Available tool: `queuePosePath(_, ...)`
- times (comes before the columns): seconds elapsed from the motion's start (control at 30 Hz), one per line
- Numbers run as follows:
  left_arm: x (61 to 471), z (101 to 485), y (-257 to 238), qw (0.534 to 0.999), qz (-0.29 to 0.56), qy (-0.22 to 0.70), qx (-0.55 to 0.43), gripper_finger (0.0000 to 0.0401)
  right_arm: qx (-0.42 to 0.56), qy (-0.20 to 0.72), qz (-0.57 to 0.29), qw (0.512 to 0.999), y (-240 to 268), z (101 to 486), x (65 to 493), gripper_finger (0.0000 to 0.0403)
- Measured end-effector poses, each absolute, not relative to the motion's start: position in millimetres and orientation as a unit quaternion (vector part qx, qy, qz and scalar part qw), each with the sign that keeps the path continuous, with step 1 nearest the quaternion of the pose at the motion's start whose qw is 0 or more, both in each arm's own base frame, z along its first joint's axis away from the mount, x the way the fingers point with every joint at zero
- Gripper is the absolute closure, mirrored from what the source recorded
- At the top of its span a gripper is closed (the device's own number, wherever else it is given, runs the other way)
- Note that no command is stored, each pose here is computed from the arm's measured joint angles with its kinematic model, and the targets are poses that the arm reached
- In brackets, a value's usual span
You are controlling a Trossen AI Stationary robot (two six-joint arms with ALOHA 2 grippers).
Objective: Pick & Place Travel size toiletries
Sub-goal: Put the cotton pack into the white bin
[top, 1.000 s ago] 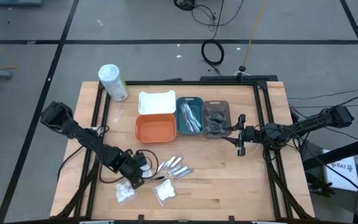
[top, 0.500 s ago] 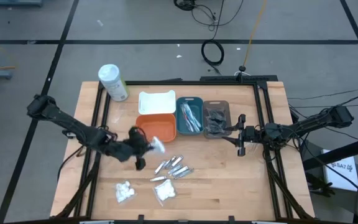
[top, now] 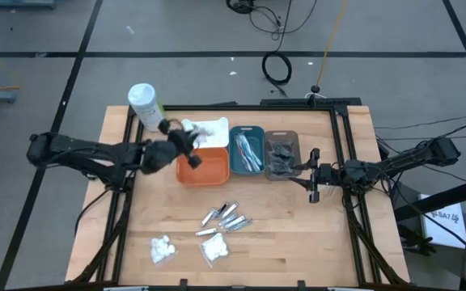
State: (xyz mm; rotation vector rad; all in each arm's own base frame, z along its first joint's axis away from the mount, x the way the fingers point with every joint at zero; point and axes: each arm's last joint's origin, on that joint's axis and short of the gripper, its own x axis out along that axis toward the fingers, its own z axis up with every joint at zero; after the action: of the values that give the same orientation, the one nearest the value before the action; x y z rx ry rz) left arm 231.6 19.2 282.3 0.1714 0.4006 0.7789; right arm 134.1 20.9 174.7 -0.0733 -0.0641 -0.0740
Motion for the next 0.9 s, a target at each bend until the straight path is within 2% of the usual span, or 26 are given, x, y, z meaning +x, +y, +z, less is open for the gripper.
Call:
queuePosePath(0.27,245,250,85,0.877,0.396,0.269,0.039,0.0373,-0.037,-0.032,-0.037,0.998,21,175,134,0.0248)
queuePosePath(0.53,254,214,117,0.848,0.420,0.322,0.003,0.0352,-0.037,-0.032,-0.037,0.998,21,175,134,0.0248)
queuePosePath(0.7,256,201,124,0.841,0.415,0.346,-0.009,0.0308,-0.037,-0.032,-0.037,0.998,21,175,134,0.0248)
queuePosePath(0.9,257,202,117,0.856,0.380,0.350,-0.016,0.0220,-0.037,-0.032,-0.037,0.998,21,175,134,0.0248)
